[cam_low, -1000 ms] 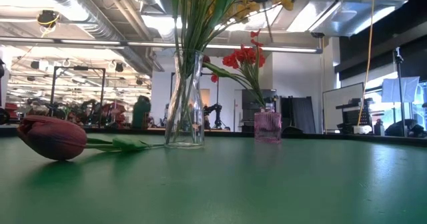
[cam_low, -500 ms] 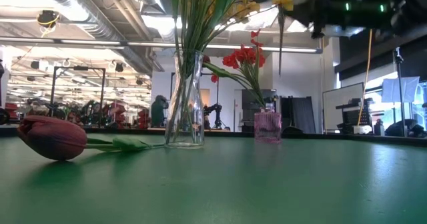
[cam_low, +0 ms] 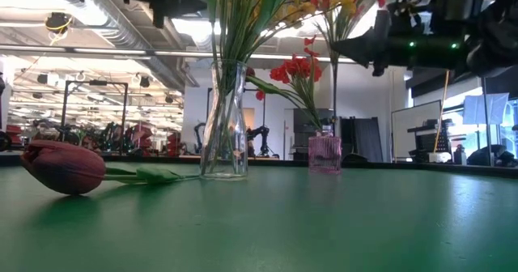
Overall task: Sort flowers into vase by color
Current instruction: Put the red flowers into the violet vase
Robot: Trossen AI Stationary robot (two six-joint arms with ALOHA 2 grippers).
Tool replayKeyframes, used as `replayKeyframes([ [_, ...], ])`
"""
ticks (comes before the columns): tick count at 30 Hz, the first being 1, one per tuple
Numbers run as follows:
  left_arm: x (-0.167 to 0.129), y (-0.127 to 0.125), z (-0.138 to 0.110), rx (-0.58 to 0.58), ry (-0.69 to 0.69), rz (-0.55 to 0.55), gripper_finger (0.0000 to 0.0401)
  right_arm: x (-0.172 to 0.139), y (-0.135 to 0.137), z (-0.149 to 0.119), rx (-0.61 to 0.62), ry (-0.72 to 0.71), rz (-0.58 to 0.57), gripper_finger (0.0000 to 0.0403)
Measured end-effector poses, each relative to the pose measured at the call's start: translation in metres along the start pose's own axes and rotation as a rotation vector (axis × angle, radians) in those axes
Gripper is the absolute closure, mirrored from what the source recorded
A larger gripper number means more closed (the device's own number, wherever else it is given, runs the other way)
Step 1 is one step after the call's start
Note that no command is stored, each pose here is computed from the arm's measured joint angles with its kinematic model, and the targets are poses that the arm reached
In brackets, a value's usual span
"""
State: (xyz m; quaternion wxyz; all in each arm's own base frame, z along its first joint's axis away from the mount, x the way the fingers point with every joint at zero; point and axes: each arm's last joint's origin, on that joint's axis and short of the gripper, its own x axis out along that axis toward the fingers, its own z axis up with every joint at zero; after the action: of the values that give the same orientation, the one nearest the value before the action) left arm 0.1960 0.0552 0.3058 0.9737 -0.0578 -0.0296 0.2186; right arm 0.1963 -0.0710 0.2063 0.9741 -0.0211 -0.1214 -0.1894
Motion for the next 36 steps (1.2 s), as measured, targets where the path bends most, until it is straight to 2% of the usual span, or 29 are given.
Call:
replayKeyframes([
  [9,-0.001,0.002,-0.012,-0.025,0.036,0.005,0.0238,0.007,0.000,-0.014,-0.010,-0.046,-0.001,0.0398],
  [22,-0.001,0.002,-0.013,-0.027,0.042,0.006,0.0238,0.010,-0.001,-0.038,-0.032,0.070,-0.044,0.0393],
  [26,-0.001,0.002,-0.015,-0.025,0.059,0.009,0.0238,0.010,0.000,-0.038,-0.025,0.070,-0.033,0.0367],
  [30,-0.001,0.002,-0.016,-0.037,0.067,0.010,0.0238,0.010,0.000,-0.038,0.003,0.075,-0.032,0.0323],
  [36,-0.001,0.002,-0.016,-0.045,0.075,0.012,0.0238,0.008,-0.001,-0.050,0.032,0.217,-0.060,0.0245],
])
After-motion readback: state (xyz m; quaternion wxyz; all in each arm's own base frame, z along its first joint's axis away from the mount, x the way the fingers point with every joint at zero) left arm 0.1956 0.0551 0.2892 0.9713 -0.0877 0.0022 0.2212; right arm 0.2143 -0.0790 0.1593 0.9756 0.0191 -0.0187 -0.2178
